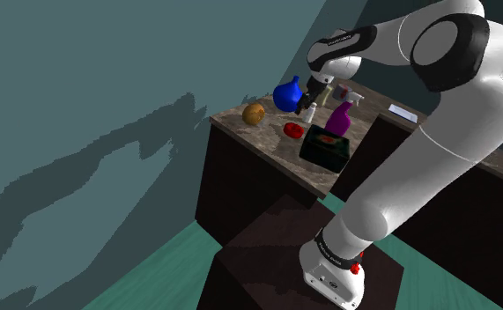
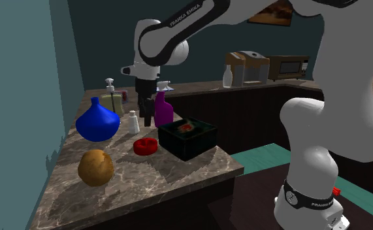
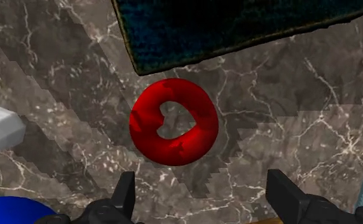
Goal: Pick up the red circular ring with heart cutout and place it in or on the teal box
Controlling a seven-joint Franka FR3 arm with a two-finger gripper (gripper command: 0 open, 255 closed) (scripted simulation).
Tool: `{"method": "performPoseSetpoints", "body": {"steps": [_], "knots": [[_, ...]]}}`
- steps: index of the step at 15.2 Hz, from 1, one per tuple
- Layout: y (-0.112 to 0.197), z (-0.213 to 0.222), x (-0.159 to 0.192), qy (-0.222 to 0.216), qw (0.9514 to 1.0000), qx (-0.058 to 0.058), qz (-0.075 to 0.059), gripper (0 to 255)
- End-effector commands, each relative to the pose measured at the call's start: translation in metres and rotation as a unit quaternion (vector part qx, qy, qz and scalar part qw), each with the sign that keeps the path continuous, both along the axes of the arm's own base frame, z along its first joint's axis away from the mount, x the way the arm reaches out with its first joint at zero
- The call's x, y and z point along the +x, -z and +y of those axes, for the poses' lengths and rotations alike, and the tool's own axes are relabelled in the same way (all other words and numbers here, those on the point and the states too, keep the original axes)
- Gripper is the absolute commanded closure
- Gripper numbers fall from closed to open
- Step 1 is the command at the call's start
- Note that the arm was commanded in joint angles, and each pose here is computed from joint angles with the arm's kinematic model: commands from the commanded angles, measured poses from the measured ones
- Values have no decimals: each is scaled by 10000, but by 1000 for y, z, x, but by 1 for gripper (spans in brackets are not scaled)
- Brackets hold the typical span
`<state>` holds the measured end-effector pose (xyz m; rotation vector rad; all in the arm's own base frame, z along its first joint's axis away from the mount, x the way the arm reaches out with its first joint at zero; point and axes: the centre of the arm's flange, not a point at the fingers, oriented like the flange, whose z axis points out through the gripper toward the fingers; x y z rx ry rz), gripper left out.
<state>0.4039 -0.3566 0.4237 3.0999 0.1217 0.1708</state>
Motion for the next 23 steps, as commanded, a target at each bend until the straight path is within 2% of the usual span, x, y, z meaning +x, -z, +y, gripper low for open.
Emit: {"method": "performPoseSetpoints", "body": {"steps": [1,5,6,13,21,22,23], "knots": [[21,-23,5,-329,9994,98,94,0],[65,-60,13,-913,9949,302,296,0],[69,-63,14,-969,9943,321,315,0],[109,-61,16,-969,9943,321,315,0],[109,-61,16,-969,9943,321,315,0],[109,-61,16,-970,9943,322,315,255],[109,-62,15,-970,9943,322,315,255]]}}
